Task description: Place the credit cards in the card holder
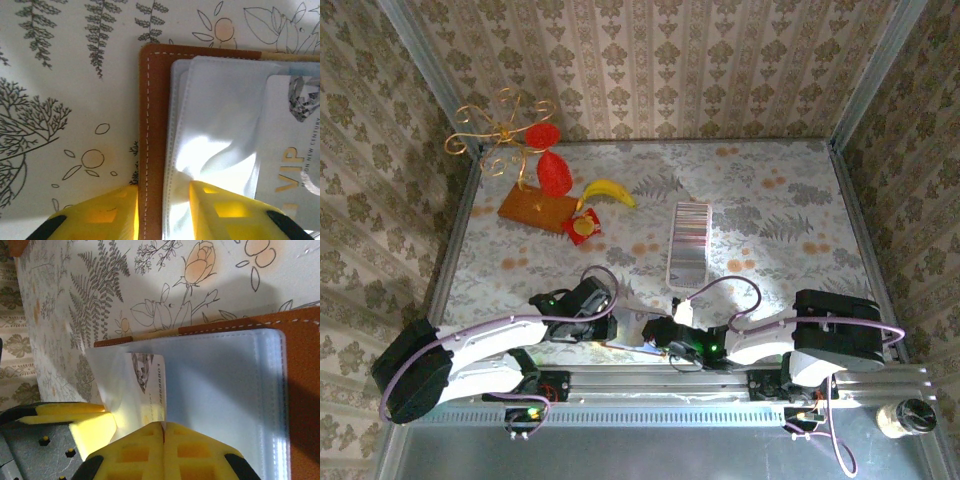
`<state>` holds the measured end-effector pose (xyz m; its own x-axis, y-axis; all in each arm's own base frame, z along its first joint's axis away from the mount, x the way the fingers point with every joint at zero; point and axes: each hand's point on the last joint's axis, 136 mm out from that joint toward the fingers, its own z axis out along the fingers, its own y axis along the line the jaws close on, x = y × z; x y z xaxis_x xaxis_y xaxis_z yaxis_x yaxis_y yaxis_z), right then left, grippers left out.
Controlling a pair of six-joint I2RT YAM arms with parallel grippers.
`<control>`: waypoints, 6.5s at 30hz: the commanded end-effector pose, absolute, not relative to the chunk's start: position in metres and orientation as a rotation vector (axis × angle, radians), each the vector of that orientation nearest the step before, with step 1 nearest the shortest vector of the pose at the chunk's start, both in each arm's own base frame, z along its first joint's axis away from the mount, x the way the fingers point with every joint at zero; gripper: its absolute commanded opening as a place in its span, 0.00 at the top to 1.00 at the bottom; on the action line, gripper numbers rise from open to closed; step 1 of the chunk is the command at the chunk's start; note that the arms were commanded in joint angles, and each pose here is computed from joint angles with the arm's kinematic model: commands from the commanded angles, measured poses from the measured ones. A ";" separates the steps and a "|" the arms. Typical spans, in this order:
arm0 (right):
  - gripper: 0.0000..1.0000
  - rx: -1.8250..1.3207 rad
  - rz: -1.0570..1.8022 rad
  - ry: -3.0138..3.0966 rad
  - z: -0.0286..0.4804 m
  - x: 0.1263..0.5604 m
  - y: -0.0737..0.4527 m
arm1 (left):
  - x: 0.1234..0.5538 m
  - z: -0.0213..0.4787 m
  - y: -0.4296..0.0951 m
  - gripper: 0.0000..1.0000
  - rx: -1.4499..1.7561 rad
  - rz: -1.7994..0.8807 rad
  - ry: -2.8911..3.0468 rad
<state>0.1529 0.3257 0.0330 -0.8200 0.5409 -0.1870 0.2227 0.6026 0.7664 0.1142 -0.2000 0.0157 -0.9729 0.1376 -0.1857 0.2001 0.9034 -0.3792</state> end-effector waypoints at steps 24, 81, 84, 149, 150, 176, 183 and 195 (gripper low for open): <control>1.00 0.521 0.856 2.632 0.005 0.136 0.308 | 0.085 -0.024 -0.173 0.70 0.199 -0.476 3.028; 0.95 0.307 0.846 2.660 0.025 0.171 0.344 | 0.089 -0.012 -0.179 0.67 0.042 -0.665 2.949; 0.95 0.289 0.892 2.654 0.029 0.174 0.358 | 0.088 -0.012 -0.181 0.68 0.049 -0.677 2.950; 0.58 0.042 0.394 2.677 0.047 0.198 0.296 | 0.109 0.003 -0.166 0.52 -0.065 -0.698 2.853; 0.57 0.025 0.384 2.682 0.046 0.200 0.297 | 0.109 0.004 -0.164 0.49 -0.079 -0.699 2.850; 0.69 0.051 0.526 2.827 0.002 0.170 0.309 | 0.117 0.014 -0.192 0.41 -0.181 -0.920 2.789; 0.70 0.063 0.542 2.818 0.007 0.165 0.307 | 0.125 0.045 -0.199 0.45 -0.207 -1.030 2.679; 0.66 0.084 0.741 2.720 0.040 0.164 0.325 | 0.126 0.058 -0.196 0.84 -0.134 -0.934 2.706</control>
